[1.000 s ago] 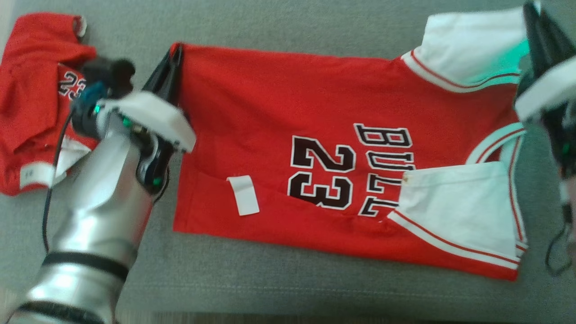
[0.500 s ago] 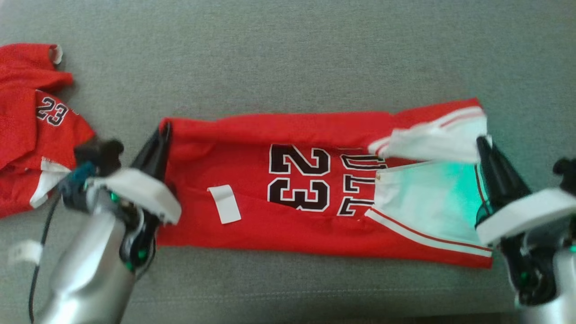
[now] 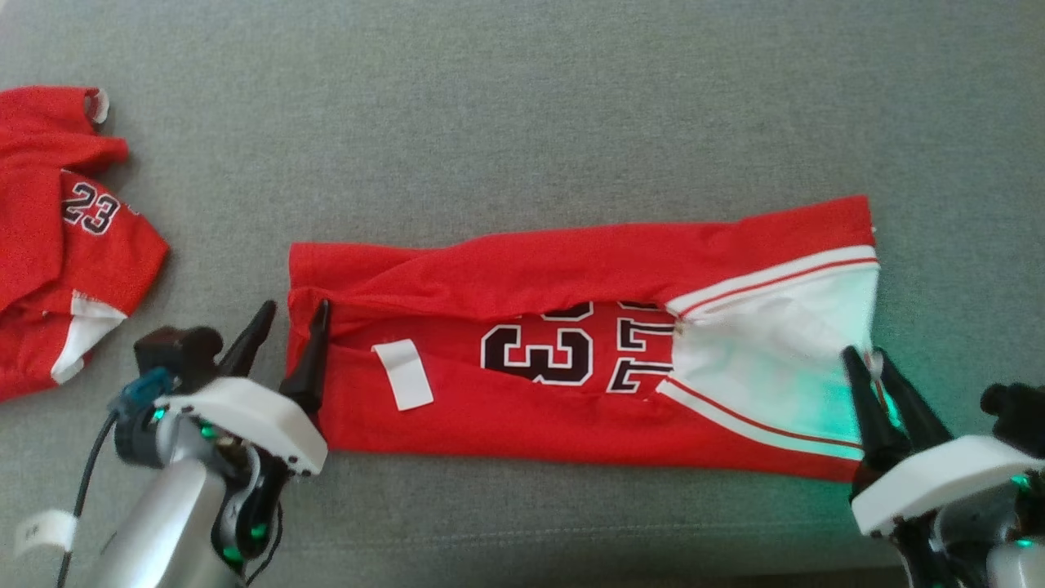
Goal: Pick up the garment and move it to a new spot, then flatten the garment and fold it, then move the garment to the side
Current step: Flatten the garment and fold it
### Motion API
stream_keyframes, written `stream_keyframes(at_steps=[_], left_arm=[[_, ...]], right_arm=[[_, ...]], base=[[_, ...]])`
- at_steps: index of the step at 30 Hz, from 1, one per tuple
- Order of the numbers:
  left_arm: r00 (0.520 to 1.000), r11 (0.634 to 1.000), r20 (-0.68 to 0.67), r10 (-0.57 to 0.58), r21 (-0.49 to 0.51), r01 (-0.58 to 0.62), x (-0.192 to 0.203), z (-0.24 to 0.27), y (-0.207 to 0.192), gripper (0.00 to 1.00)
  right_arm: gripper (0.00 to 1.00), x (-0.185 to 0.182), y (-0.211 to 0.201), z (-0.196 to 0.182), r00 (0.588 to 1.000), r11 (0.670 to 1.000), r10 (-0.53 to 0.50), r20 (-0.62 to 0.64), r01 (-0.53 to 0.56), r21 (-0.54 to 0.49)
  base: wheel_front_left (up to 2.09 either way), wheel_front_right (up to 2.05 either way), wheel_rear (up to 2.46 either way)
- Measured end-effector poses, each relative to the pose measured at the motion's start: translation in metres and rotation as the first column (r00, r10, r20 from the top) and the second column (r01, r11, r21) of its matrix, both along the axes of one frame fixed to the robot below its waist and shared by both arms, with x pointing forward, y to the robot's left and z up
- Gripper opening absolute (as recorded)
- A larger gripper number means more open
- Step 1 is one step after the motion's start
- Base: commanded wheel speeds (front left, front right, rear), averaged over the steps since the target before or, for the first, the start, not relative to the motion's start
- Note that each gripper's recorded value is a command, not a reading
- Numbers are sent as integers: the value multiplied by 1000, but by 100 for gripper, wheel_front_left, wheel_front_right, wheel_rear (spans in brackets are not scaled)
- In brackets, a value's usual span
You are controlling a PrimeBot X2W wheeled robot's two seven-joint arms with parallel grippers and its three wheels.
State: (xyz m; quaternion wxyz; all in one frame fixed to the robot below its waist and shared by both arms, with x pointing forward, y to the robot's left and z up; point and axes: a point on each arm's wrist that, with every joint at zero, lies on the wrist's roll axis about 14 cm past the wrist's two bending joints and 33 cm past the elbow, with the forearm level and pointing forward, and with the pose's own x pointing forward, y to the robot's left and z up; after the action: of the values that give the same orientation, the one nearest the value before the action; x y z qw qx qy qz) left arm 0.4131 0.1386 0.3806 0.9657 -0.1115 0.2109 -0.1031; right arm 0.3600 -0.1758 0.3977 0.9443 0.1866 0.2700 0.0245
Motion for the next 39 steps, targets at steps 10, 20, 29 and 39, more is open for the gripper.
stream_keyframes(at_steps=[10,20,29,39], left_arm=[[985,993,153,83,75,-96,-14,30,12,100],[912,986,400,96,86,-141,-23,107,6,100],[902,983,422,90,108,-149,-41,114,7,100],[900,983,426,93,105,-151,-39,116,6,100]], right_arm=[[100,6,-2,50,978,994,20,209,4,-112],[100,10,-3,100,926,975,68,372,17,-220],[100,1,-3,112,913,974,71,401,22,-223],[100,-2,-2,100,931,978,67,358,10,-209]], base=[[0,0,0],[0,0,0],[0,0,0],[0,0,0]])
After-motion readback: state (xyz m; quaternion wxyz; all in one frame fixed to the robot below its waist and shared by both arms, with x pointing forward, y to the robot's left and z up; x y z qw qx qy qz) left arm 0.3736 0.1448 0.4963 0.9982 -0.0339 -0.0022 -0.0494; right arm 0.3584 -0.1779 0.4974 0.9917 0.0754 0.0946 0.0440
